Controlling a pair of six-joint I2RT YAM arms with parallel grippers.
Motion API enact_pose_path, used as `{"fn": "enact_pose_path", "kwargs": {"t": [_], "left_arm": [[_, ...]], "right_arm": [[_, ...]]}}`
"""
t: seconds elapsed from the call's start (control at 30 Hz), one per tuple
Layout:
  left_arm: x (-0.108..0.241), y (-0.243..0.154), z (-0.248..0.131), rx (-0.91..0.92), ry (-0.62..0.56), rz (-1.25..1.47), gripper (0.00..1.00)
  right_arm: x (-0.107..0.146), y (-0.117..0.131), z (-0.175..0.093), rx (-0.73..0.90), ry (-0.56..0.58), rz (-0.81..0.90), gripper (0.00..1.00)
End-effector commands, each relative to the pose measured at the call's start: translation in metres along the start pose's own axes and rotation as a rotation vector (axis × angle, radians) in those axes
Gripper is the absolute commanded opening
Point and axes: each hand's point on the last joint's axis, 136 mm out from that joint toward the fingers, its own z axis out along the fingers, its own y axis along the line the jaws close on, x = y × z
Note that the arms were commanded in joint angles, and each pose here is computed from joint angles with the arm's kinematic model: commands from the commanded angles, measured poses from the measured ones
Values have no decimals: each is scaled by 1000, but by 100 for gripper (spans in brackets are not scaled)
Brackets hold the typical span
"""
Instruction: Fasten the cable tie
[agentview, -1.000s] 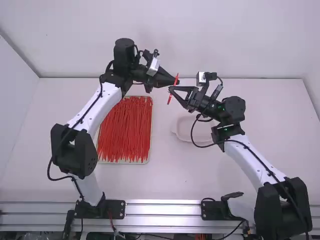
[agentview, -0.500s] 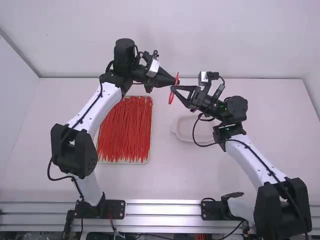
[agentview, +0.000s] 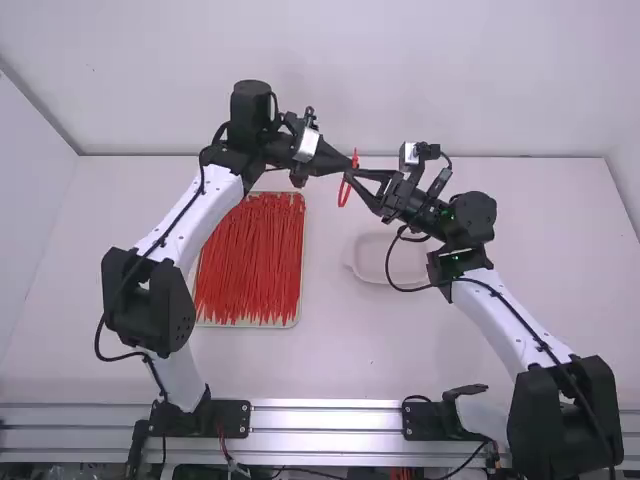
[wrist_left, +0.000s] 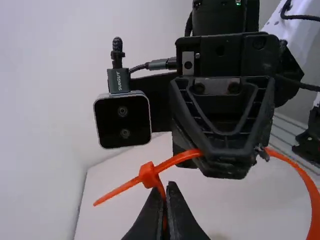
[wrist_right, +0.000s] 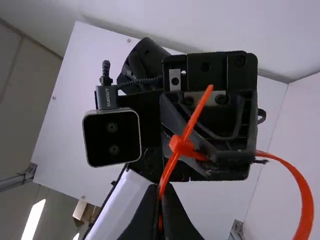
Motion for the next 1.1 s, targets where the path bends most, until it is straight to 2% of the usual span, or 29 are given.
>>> {"fn": "enact_pose_path", "kwargs": {"t": [0.0, 0.37, 0.67, 1.07], "left_arm": [[-3, -10, 0, 46, -41, 38, 2], [-10, -12, 10, 66, -54, 99, 1], [-11, -14, 13, 72, -59, 144, 1], [-11, -14, 14, 72, -61, 174, 2]], "right_arm": [[-21, 0, -6, 3, -99, -37, 0], [-24, 10, -4, -6, -95, -121, 0], [-39, 9, -12, 3, -150, -110, 0], [-43, 9, -13, 2, -177, -117, 0]]}}
